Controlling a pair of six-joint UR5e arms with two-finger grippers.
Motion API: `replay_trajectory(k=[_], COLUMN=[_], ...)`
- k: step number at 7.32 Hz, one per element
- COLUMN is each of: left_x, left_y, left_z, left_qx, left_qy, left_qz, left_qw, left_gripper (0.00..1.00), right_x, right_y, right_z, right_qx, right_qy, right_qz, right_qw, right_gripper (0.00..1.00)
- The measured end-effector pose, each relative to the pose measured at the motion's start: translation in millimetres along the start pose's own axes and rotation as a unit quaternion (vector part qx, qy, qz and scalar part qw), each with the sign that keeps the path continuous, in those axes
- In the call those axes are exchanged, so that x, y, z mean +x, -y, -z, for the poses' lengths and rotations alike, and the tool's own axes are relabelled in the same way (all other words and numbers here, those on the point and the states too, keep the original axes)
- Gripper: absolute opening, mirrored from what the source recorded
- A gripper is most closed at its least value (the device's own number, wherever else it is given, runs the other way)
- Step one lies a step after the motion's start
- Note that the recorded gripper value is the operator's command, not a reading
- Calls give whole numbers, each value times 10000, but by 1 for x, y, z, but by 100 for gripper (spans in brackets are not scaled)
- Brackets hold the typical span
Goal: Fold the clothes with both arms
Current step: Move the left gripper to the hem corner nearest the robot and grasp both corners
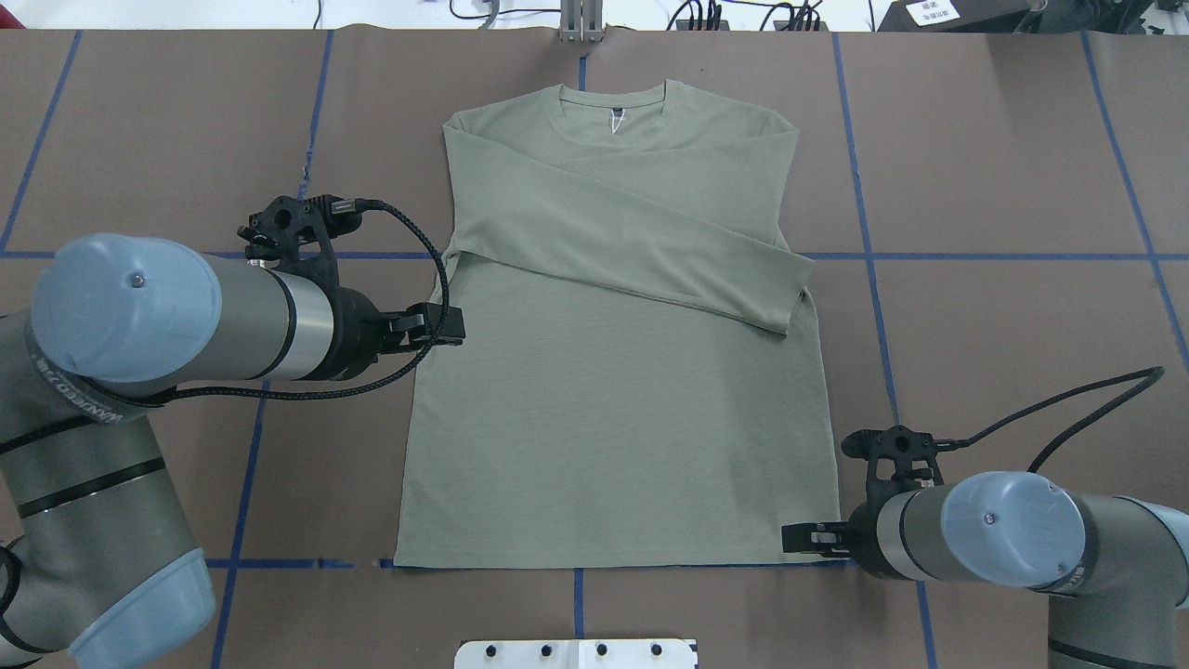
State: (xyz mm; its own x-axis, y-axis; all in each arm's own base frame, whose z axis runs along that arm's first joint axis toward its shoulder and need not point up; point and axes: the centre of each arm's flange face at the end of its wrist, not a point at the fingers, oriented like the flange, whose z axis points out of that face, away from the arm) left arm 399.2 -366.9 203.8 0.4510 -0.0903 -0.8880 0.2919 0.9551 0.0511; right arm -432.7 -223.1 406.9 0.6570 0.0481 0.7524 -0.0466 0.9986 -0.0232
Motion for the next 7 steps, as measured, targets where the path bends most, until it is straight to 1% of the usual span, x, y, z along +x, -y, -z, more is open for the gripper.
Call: replay_trajectory(k=[3, 4, 6, 7], left_x=[0, 1, 1, 2], left_y=[0, 0, 0, 0], left_z=[1, 2, 4, 6], left_qx=[8, 9, 14, 15], left_qy=[-13, -17, -38, -50], left_qz=[6, 7, 5, 4], left_qw=[10000, 10000, 10000, 10000], left_gripper=[100, 100, 100, 99], right_x=[6, 8, 10, 11], right_y=[-1, -1, -1, -2], right_z=[-10, -13, -17, -17], right_qx=[-51, -62, -89, -114], right_qy=[-120, -150, -192, -195], right_qz=[-11, -13, -15, -18], right_qw=[9999, 9999, 9998, 9997], right_gripper=[93, 85, 58, 47])
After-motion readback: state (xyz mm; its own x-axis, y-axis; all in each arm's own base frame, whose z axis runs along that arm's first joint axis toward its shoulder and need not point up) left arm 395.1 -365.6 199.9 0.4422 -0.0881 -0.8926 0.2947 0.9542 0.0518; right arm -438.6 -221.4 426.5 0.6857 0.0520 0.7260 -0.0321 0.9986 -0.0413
